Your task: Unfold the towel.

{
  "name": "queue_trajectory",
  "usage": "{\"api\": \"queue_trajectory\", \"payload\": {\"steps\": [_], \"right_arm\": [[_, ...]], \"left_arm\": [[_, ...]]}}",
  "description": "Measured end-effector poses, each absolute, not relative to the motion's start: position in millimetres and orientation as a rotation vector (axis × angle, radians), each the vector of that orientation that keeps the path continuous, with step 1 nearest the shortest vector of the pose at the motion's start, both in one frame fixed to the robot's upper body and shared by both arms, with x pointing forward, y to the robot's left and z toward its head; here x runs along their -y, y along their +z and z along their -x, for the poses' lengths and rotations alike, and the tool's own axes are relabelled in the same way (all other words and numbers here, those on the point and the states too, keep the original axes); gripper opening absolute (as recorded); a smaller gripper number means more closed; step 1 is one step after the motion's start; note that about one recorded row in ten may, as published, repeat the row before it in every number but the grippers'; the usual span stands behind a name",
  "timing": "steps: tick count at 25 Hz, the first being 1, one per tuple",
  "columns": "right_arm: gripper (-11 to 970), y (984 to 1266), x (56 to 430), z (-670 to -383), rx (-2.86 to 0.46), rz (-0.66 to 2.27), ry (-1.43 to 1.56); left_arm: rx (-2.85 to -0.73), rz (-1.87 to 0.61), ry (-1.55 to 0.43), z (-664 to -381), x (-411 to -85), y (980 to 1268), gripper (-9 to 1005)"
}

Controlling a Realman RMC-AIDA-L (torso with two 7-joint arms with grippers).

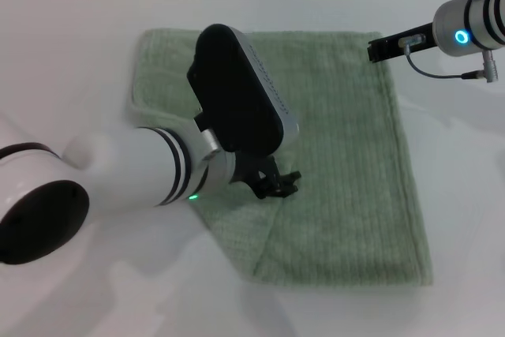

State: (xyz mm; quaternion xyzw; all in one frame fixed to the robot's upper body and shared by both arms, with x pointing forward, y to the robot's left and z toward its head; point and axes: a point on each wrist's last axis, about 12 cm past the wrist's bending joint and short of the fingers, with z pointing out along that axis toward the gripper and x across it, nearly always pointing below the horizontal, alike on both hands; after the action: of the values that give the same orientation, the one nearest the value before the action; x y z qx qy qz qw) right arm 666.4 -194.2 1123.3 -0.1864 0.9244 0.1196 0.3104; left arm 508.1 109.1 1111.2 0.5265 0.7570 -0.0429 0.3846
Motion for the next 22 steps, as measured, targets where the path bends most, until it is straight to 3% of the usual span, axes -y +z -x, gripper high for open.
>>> {"api": "queue_trajectory", "payload": {"steps": [22], "right_arm": [[3,1101,183,-661,-2.435,0.498,0.334]], "left_arm": [[-1.920,-1.338,-0.128,-512,-99,1101,861]]}}
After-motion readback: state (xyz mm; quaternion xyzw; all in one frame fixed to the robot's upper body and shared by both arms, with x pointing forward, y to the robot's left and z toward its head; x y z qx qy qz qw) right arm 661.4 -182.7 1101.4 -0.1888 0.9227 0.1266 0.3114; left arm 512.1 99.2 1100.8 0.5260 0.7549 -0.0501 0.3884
